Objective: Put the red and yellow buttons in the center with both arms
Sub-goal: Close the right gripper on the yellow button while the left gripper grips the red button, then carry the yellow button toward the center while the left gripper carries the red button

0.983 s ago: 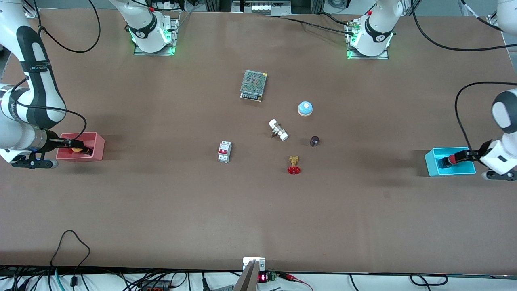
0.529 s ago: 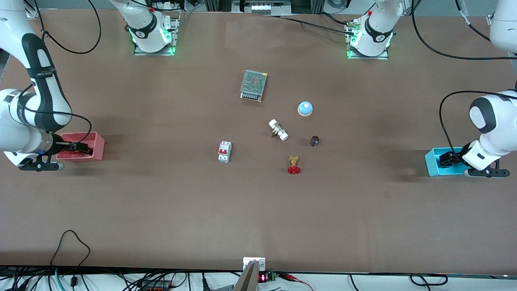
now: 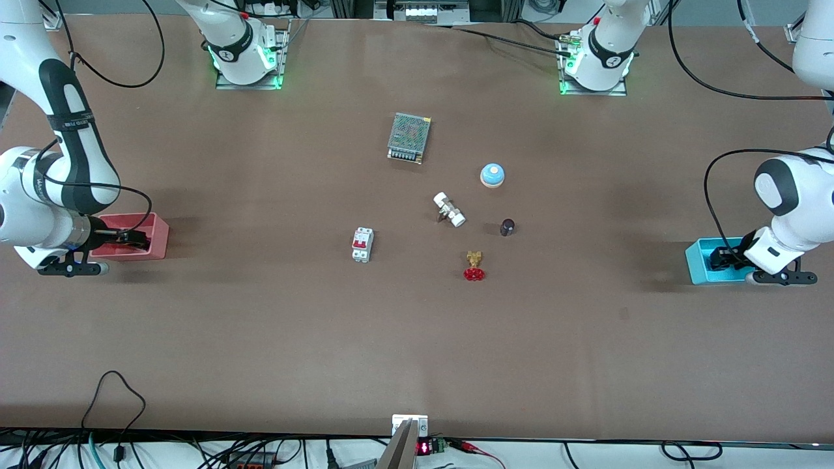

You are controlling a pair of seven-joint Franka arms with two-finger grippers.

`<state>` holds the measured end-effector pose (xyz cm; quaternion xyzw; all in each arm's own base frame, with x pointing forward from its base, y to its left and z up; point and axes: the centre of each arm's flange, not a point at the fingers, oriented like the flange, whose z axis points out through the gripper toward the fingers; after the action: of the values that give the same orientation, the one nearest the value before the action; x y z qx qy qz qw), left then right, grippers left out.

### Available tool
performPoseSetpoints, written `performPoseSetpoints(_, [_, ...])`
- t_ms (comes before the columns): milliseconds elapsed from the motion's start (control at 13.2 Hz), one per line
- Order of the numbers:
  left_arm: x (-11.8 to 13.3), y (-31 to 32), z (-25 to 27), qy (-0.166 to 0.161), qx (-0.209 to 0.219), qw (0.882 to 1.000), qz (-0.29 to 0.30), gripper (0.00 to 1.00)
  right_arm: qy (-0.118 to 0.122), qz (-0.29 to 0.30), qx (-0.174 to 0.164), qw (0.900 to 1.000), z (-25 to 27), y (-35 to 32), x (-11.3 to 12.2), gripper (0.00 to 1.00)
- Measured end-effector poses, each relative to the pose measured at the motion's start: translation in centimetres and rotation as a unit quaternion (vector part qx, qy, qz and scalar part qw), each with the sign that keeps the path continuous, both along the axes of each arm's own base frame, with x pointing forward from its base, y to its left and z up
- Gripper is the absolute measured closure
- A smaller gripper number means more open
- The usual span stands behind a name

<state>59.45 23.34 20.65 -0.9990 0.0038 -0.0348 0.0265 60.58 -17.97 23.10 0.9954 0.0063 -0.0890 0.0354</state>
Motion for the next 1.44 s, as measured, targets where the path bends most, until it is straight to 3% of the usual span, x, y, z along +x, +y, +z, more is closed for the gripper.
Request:
performPoseSetpoints(76, [0.0,0.0,0.0,0.000,0.000,1.000,0.000,0.65,0.000,0.001,0.000,1.000,0.0,0.0,0.0,0.05])
performPoseSetpoints(454, [0.5,-0.7,1.1,0.017,-0.007,1.000,-0.004,0.68,0.000,0.006,0.001,1.000,0.0,0.2,0.1,0.25])
performPoseSetpoints(529, [0.7,-0.8,1.9,0.022,-0.007,1.000,-0.006,0.68,0.001,0.009,0.002,1.000,-0.1,0.2,0.1,0.36])
performPoseSetpoints(681, [1.3,-0.7,3.6,0.032,-0.008,0.999,-0.006,0.68,0.001,0.014,0.003,1.000,-0.1,0.2,0.1,0.41])
performPoseSetpoints(832, [1.9,-0.3,5.5,0.044,-0.007,0.999,-0.003,0.68,0.002,0.023,0.005,1.000,-0.1,0.2,0.1,0.63])
performPoseSetpoints(1286, [4.2,-3.2,13.0,0.108,-0.027,0.994,-0.007,0.68,0.003,0.048,0.009,0.999,0.1,0.2,0.3,0.63])
performPoseSetpoints(1437, [5.1,-6.9,16.1,0.133,-0.037,0.990,0.004,0.68,0.019,0.060,0.012,0.998,1.8,-0.1,0.8,0.63])
